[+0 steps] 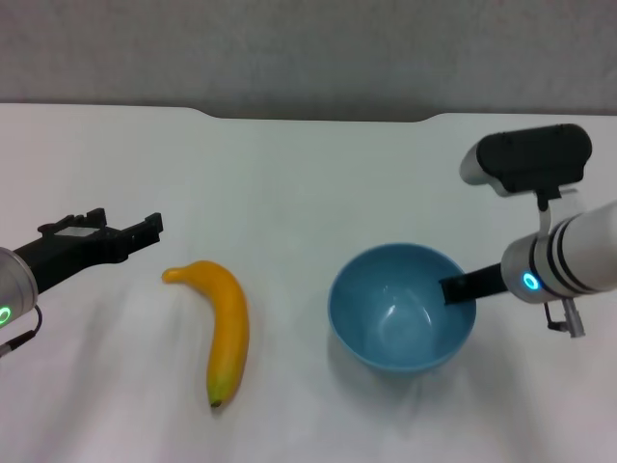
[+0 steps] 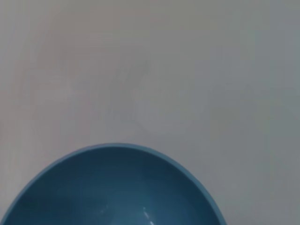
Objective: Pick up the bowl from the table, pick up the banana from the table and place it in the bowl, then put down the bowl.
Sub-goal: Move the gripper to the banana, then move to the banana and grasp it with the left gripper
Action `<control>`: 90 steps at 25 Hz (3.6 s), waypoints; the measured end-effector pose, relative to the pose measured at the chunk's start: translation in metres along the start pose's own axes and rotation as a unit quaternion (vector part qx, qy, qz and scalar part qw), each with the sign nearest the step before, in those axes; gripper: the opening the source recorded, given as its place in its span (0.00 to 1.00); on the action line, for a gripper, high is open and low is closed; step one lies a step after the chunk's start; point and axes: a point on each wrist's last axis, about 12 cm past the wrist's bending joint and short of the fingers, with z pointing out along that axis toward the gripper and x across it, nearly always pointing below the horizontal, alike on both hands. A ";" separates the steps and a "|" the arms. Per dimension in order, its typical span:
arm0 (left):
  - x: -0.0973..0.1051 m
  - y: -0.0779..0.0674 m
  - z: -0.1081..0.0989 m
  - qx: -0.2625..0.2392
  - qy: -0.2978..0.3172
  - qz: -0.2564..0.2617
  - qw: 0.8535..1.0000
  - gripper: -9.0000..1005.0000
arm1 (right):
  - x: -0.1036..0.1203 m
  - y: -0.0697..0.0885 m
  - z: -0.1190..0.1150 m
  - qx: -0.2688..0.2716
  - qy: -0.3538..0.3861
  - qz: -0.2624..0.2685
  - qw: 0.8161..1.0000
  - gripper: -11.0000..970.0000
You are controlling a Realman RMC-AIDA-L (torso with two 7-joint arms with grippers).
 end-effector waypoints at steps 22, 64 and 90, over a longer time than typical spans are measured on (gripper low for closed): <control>0.008 -0.028 0.028 0.021 0.146 0.043 0.988 0.89 | -0.009 -0.010 -0.017 0.002 -0.038 0.010 0.999 0.04; 0.028 -0.074 0.053 0.015 0.142 -0.021 0.990 0.88 | -0.011 -0.038 -0.033 0.023 -0.078 0.035 0.996 0.04; 0.047 -0.071 0.075 -0.008 0.188 -0.027 0.982 0.88 | -0.013 -0.036 -0.036 0.021 -0.088 0.032 0.995 0.04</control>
